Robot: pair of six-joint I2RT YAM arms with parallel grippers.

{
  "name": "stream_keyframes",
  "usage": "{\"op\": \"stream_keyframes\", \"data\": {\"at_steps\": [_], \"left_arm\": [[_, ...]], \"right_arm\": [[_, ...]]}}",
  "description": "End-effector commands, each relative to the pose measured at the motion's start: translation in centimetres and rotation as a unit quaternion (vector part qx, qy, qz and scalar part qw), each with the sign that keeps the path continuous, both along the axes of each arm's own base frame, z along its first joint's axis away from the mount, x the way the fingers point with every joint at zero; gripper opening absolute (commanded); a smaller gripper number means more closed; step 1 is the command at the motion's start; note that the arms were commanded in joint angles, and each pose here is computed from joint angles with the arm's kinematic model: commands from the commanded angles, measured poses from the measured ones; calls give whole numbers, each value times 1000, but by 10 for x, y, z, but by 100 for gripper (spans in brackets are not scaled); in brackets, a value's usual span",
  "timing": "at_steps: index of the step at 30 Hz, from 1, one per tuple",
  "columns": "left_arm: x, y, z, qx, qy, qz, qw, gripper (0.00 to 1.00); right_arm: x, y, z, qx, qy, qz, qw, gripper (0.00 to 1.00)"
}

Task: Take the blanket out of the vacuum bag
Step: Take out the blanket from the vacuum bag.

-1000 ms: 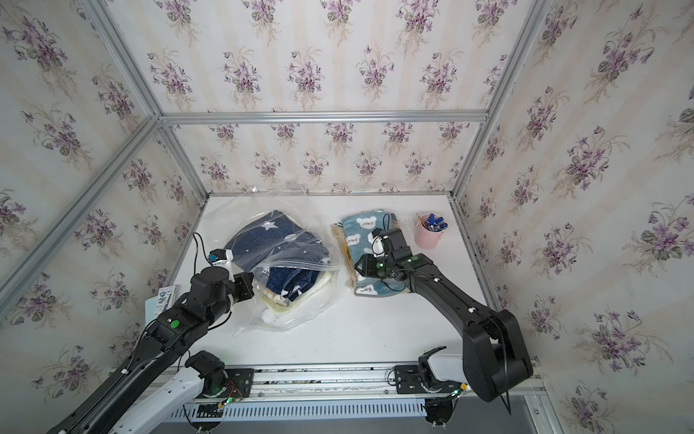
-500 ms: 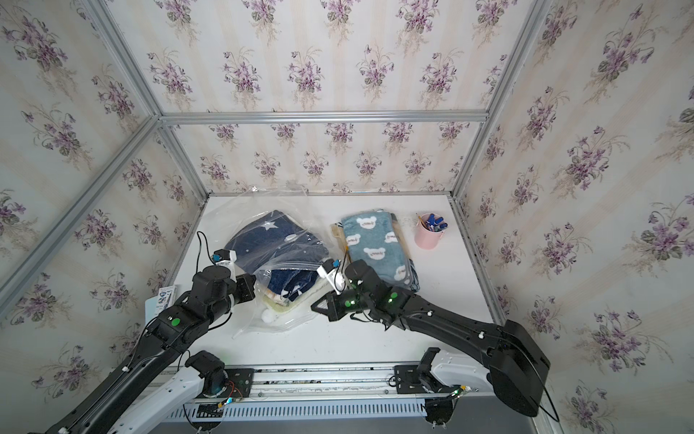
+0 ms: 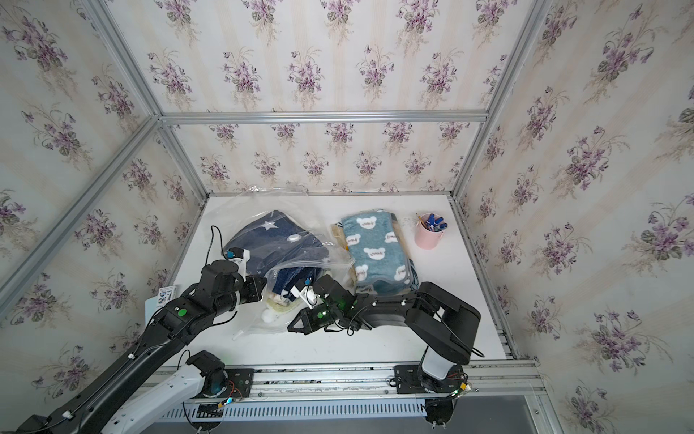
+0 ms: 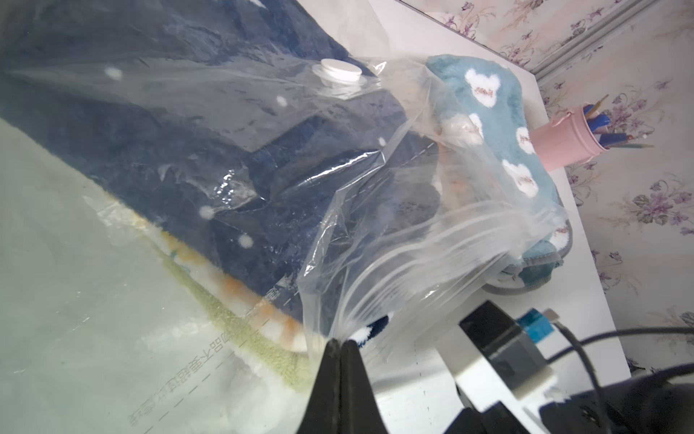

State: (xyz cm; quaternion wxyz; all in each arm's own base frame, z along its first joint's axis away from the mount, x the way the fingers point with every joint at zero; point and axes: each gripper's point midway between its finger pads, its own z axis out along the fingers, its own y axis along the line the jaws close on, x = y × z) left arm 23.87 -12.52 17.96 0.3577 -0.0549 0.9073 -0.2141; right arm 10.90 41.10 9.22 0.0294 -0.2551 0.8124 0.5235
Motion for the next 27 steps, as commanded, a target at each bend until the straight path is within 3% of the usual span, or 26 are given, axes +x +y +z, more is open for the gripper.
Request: {"op": "stream_keyframes", "data": {"at_steps": [1, 5, 17, 24, 27], "left_arm": [[2, -7, 12, 0, -17, -21, 1000, 0], [3, -9, 23, 1, -32, -28, 999, 0], [-2, -10, 24, 5, -34, -38, 999, 0], [-9, -15, 20, 2, -29, -57, 998, 0], [-12, -19, 16, 16, -25, -73, 997, 8]], "right_arm": [[-1, 9, 3, 18, 14, 13, 1000, 1], [18, 2, -5, 4, 16, -7, 1000, 2], [103, -4, 18, 17, 4, -108, 994, 2], [150, -6, 21, 21, 2, -219, 976, 4], [163, -8, 24, 38, 10, -261, 965, 5]]}}
